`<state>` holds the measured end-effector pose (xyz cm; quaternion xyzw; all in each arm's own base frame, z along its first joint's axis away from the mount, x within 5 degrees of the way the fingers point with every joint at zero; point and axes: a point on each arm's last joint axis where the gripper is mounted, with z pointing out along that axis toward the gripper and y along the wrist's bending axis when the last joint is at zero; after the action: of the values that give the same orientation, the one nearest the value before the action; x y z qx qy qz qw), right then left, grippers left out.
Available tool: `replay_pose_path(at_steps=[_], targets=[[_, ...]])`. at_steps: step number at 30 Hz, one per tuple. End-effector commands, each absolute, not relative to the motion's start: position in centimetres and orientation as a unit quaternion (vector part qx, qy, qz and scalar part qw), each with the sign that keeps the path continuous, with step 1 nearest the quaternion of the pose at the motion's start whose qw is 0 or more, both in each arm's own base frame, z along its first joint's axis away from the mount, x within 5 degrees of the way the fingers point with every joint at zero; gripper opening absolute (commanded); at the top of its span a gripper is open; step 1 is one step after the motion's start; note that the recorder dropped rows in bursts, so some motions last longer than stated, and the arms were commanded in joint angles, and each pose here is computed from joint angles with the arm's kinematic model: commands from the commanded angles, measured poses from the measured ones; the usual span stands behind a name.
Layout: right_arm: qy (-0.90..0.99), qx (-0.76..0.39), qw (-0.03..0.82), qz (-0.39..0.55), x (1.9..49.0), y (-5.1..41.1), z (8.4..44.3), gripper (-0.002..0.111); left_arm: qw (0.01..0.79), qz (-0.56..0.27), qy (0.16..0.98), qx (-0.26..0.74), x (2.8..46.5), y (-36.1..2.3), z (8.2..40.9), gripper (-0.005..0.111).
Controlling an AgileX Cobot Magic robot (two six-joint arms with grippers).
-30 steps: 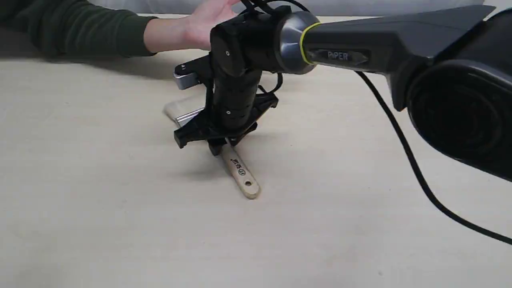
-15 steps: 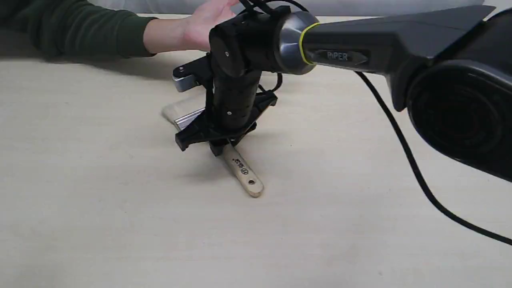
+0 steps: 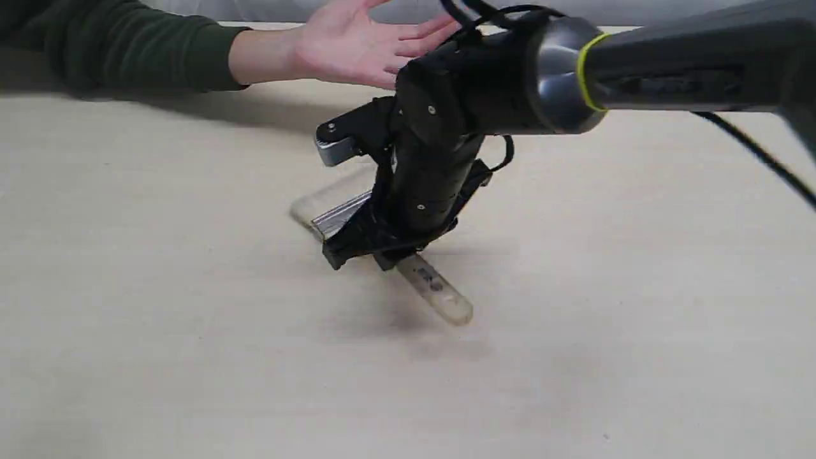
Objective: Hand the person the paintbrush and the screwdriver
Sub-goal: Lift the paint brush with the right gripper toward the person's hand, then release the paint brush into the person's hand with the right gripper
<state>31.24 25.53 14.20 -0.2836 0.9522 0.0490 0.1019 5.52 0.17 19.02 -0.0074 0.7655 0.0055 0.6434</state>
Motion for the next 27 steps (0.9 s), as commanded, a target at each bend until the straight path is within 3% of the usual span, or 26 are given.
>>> replay_pose_path(at_steps=[1, 12, 27], targets=[[0.944, -0.285, 0.154, 0.067, 30.5, 24.6, 17.4, 0.004, 0.647, 0.001, 0.762, -0.006, 5.5, 0.1, 19.0, 0.000], [0.926, -0.279, 0.235, 0.100, 28.2, 22.8, 23.9, 0.004, 0.647, 0.001, 0.762, -0.006, 5.5, 0.1, 19.0, 0.000], [0.895, -0.276, 0.332, 0.113, 29.1, 22.8, 28.4, 0.004, 0.648, 0.002, 0.762, -0.006, 5.5, 0.1, 19.1, 0.000]])
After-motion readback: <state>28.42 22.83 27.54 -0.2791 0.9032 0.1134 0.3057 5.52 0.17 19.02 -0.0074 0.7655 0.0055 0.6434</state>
